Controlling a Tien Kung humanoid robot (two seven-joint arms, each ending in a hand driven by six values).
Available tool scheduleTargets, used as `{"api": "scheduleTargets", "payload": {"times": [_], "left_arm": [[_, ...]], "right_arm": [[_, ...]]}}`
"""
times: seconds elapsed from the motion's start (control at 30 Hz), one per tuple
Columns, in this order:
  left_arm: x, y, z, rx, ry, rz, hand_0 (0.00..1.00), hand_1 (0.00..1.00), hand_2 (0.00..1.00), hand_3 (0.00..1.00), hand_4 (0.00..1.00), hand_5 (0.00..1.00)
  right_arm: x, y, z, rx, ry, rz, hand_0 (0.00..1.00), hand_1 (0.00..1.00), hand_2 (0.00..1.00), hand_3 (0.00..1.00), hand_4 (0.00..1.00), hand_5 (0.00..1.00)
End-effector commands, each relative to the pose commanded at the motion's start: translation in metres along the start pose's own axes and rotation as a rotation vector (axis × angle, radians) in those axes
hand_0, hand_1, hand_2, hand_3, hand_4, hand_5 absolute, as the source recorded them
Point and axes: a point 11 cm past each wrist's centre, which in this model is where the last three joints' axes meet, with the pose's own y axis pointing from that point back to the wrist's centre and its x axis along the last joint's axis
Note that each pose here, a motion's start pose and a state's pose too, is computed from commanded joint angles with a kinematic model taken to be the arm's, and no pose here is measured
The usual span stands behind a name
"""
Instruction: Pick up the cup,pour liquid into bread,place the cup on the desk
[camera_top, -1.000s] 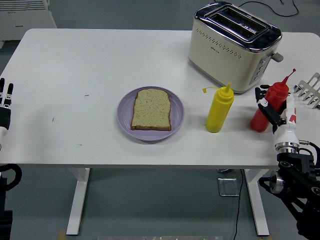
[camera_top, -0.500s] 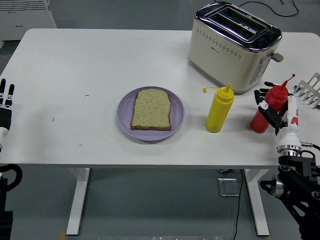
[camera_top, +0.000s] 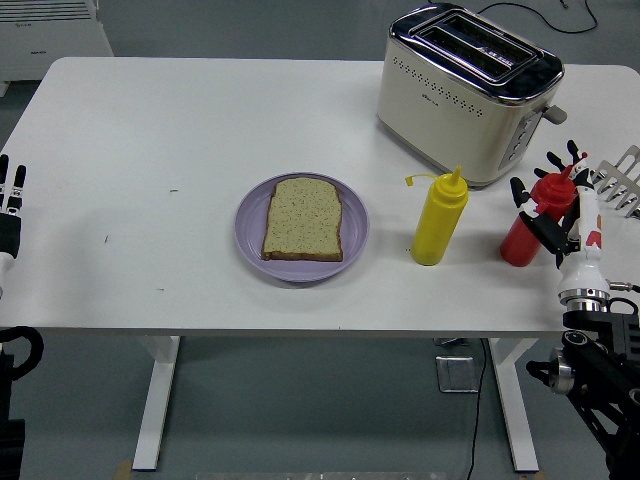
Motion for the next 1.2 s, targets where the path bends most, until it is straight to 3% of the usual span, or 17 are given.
{"api": "scheduleTargets", "payload": {"times": [0.07,0.27,0.63,1.2], "left_arm": [[0.0,0.0,0.001,-0.002,0.0,0.0,0.794,0.761,0.757,0.691,0.567,0.998],[-0.001,0.0,0.001,-0.004,0.001,-0.001,0.794,0.761,0.757,0.691,0.567,0.998],[-0.001,-0.001,0.001,-0.004,0.001,-0.002,0.794,0.761,0.757,0.691,0.567,0.998],[-0.001,-0.001,0.001,-0.004,0.0,-0.002,0.794,0.762,0.757,0.691,0.567,0.998]], "right_arm": [[0.001,0.001,-0.005,0.016,0.007,-0.003,0.888,0.856,0.979,0.998,0.877,0.383],[0.007,0.0,-0.016,0.048,-0.003,0.008,0.9,0.864,0.984,0.998,0.879,0.37],[0.017,-0.002,-0.051,0.144,-0.044,0.027,0.902,0.864,0.985,0.998,0.883,0.363],[0.021,0.0,-0.08,0.223,-0.091,0.036,0.904,0.859,0.975,0.998,0.887,0.327]]}}
